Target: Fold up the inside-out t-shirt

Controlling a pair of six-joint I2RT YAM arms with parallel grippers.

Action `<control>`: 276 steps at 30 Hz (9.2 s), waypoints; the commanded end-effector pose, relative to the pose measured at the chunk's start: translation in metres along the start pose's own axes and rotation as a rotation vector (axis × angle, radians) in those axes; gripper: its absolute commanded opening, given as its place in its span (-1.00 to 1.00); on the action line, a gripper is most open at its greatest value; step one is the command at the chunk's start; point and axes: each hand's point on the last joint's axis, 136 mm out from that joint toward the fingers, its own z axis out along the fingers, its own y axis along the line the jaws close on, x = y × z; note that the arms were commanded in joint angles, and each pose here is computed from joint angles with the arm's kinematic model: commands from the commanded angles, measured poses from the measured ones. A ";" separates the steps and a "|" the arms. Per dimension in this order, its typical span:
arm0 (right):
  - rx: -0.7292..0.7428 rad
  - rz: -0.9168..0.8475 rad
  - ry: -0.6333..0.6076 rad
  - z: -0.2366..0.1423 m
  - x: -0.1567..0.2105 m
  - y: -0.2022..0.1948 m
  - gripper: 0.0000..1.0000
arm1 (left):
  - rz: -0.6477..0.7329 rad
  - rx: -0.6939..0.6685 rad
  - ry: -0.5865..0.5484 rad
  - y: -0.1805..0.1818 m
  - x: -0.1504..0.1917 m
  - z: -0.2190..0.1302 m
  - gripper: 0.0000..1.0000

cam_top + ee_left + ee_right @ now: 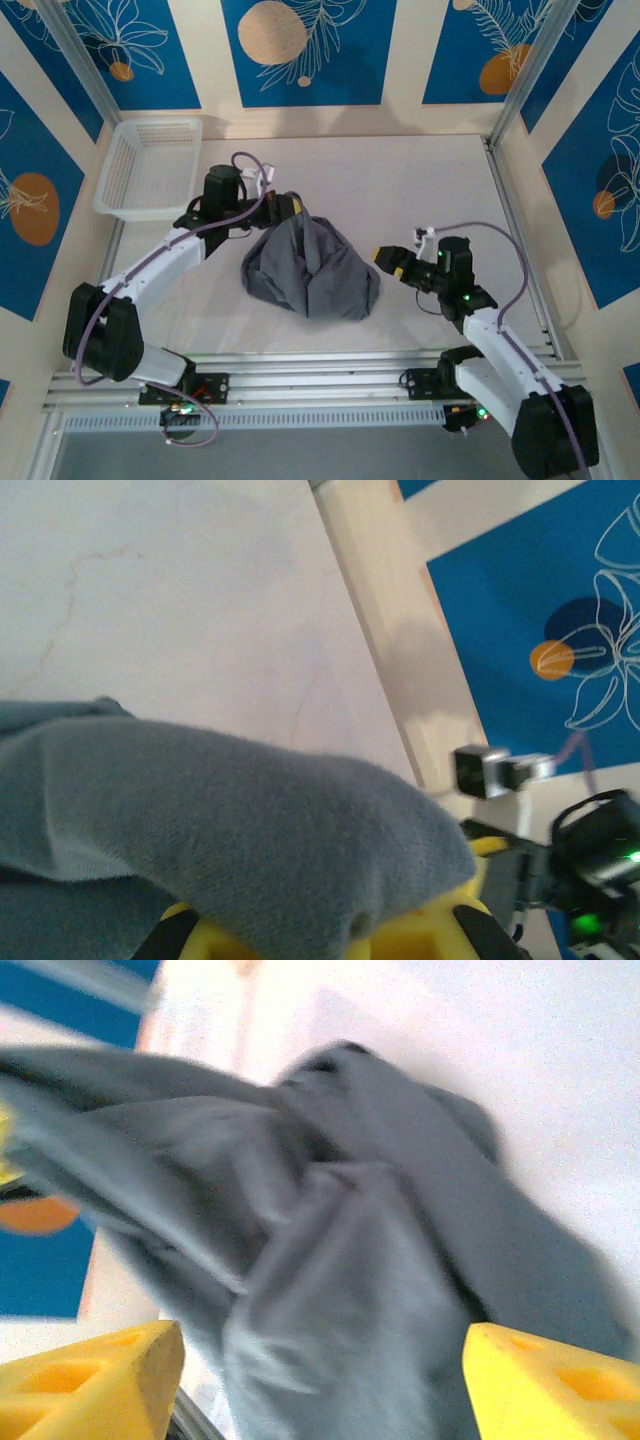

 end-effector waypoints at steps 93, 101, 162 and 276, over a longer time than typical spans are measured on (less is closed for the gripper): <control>-0.554 0.063 0.209 0.040 -0.058 0.126 -1.00 | 0.058 -0.125 -0.004 0.057 0.064 -0.023 -0.84; -0.574 0.048 0.244 0.035 -0.048 0.130 -1.00 | 0.199 -0.130 -0.011 0.036 0.057 -0.045 0.25; -0.347 -0.496 0.060 0.042 -0.023 0.144 -1.00 | 0.116 -0.021 0.128 -0.047 0.010 -0.019 -1.00; -0.624 -0.325 0.150 0.030 -0.019 0.172 -1.00 | 0.286 -0.036 -0.049 -0.056 0.063 -0.044 -0.58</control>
